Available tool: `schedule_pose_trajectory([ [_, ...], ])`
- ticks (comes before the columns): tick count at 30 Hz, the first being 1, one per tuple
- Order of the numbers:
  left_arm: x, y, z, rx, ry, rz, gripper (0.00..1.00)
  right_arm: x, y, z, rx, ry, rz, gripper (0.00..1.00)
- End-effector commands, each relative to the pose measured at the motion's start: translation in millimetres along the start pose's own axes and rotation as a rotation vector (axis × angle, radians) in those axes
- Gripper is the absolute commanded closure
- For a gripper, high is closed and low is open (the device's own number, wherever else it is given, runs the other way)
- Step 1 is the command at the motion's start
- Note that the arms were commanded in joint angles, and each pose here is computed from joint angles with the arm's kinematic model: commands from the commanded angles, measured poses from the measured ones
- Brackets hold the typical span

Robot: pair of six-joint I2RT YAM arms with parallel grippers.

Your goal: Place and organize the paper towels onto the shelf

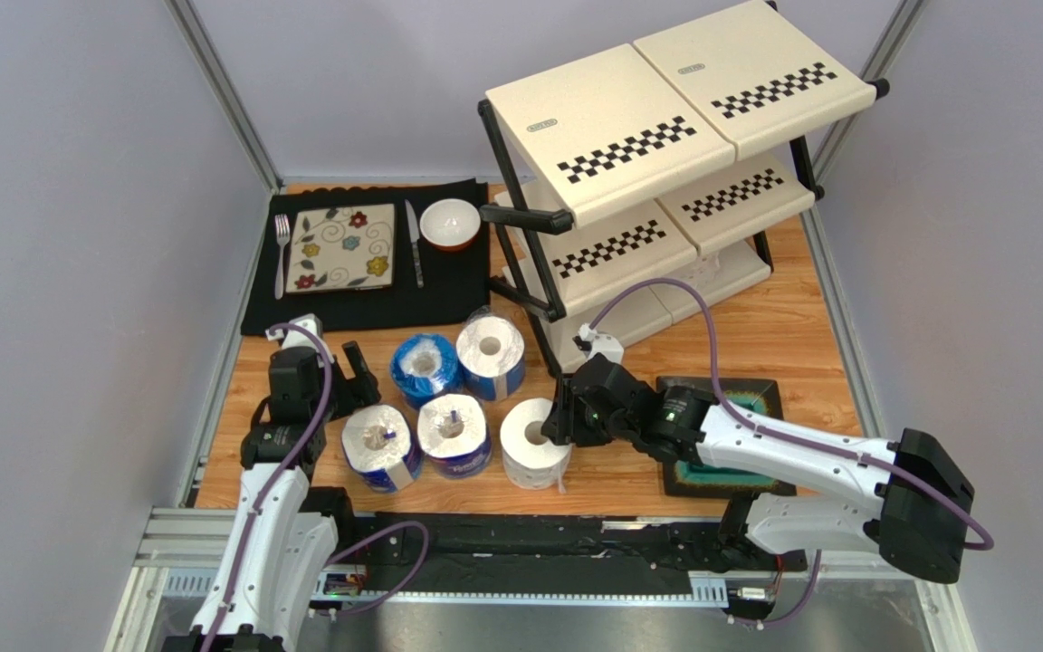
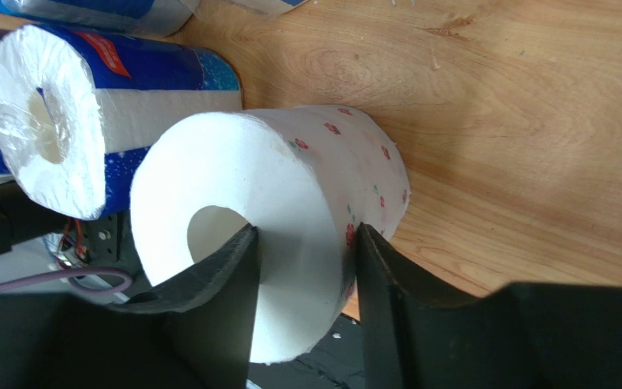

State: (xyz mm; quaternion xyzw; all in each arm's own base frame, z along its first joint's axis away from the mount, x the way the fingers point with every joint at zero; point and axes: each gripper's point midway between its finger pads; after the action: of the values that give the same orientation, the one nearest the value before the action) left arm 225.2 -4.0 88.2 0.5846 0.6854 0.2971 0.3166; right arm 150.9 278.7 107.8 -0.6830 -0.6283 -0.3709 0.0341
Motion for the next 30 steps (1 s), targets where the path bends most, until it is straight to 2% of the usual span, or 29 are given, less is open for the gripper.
schedule_pose_trajectory([
  [1,-2.4,11.7,-2.6,-0.036,-0.012,0.009,0.07,16.3,13.0,-3.6,-0.056,0.04,0.036,0.61],
  [3,-2.5,12.1,-2.6,-0.038,-0.012,0.008,0.07,13.6,19.3,-12.2,-0.091,0.037,0.064,0.65],
  [6,-2.4,11.4,-2.4,-0.035,-0.012,0.008,0.07,-0.2,36.5,-27.5,-0.197,0.011,0.102,0.66],
  [15,-6.5,10.6,-2.5,-0.032,-0.035,0.007,0.07,-36.1,111.9,-106.4,-0.629,0.008,0.23,0.67],
  [22,-7.5,10.5,-1.9,-0.031,-0.041,0.007,0.07,-68.4,145.2,-106.8,-0.698,-0.11,0.285,0.69],
  [30,-8.4,9.9,0.2,-0.022,-0.043,-0.004,0.07,-71.4,196.3,-108.0,-0.8,-0.047,0.354,0.71],
])
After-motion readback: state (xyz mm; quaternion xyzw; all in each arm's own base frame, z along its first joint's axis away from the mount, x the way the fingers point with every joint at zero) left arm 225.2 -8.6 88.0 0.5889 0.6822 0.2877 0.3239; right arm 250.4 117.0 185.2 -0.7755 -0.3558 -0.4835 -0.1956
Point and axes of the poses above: each gripper's point midway between its finger pads, its own z axis out along the fingers, its own x axis along the line the jaws close on, y = z × x, and after that the axes turned 11 degrees about z, right-handed
